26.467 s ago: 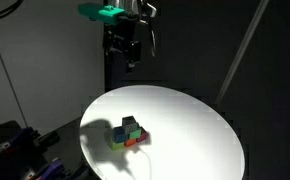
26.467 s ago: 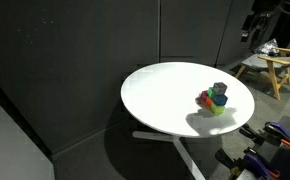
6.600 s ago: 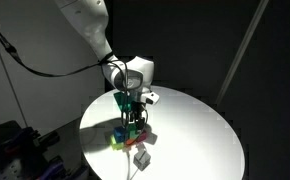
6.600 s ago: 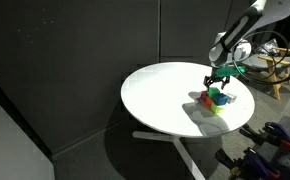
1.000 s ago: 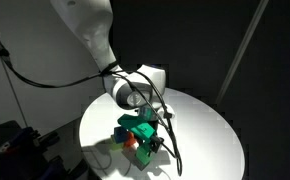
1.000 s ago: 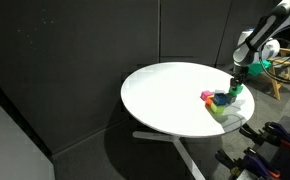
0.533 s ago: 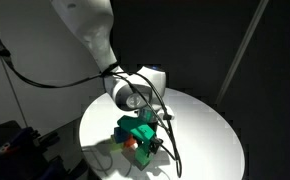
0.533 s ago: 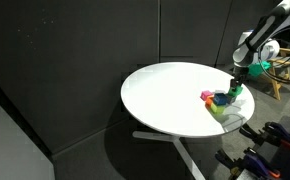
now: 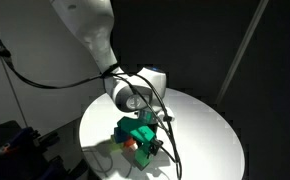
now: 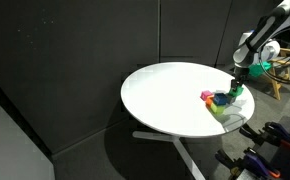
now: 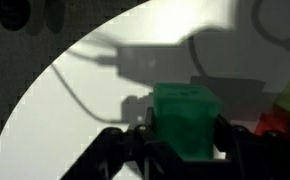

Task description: Put the grey building block on the table to the right and then put the green building block on top of the grey building block

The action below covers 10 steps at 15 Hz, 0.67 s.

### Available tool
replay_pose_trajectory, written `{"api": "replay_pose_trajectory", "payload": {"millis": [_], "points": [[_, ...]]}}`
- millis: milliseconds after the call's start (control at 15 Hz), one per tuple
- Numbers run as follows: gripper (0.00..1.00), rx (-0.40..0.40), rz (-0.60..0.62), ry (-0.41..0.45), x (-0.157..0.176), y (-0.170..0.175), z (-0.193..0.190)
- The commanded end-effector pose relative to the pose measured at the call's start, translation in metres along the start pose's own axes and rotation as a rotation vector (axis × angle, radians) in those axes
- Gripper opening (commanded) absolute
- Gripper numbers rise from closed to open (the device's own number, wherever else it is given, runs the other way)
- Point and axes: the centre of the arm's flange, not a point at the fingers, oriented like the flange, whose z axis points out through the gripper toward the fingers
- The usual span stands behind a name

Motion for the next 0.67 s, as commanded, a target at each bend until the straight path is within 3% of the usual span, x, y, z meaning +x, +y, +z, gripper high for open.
{"api": "replay_pose_trajectory", "payload": {"millis": [0, 600], "points": [[0.28, 0.019, -0.012, 0.01, 0.0016, 0.0044, -0.0015], [0.28, 0.015, -0.02, 0.014, 0.0041, -0.0022, -0.003]]}}
